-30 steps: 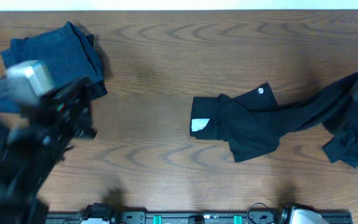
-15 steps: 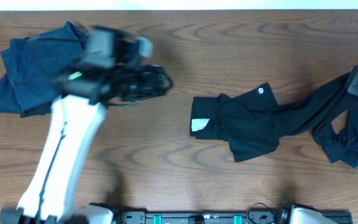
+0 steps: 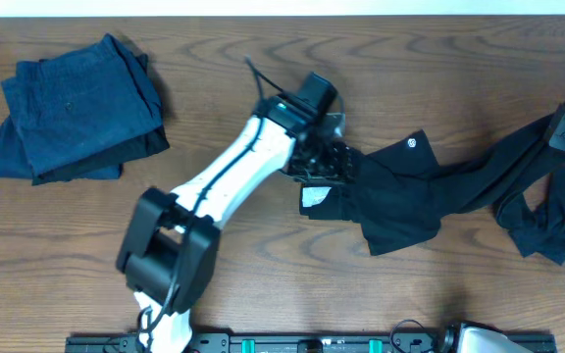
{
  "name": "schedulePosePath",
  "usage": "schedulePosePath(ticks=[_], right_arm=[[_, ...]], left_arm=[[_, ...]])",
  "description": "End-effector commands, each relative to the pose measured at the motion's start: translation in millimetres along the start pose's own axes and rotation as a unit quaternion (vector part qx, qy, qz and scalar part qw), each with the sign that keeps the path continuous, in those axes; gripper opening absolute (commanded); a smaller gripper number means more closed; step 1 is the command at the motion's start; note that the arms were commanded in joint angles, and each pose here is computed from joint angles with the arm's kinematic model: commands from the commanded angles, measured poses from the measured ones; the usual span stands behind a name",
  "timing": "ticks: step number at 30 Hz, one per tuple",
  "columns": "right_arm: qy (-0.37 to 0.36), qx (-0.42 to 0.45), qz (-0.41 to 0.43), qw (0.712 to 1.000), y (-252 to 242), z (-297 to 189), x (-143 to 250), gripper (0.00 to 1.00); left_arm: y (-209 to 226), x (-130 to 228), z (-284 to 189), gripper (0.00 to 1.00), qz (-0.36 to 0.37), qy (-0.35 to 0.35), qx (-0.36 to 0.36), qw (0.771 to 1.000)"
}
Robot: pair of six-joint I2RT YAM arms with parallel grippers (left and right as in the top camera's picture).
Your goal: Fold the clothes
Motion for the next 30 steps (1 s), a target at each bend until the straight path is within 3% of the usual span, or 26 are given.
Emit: schedulePosePath(ticks=[1,10,30], right_arm=[[-0.005,0.007,-0.004,1.000,-4,-3,-1,0.01],[-0.002,0.007,-0.004,1.000,-4,-3,0,0.01],[-0.001,0.008,-0.004,1.000,-5,-3,1,0.01]], left_arm=[[-10,7,24,0.63,0.018,0.019,0.008,1.000],[-19,7,63,0.62,0.039,0.028,0.012,0.999],[-5,-2,71,0.60,-0.001,-0.002,-0.035,0.999]])
Point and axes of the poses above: each gripper's point midway between its finger pads, its own z axis out along the fingers, its own y axis along the line the jaws close on, x = y × z, the point moved 1 cm from there along -z, back along the fingers, and after that the axes turned 2 degrees about z, right-handed, at the moved point
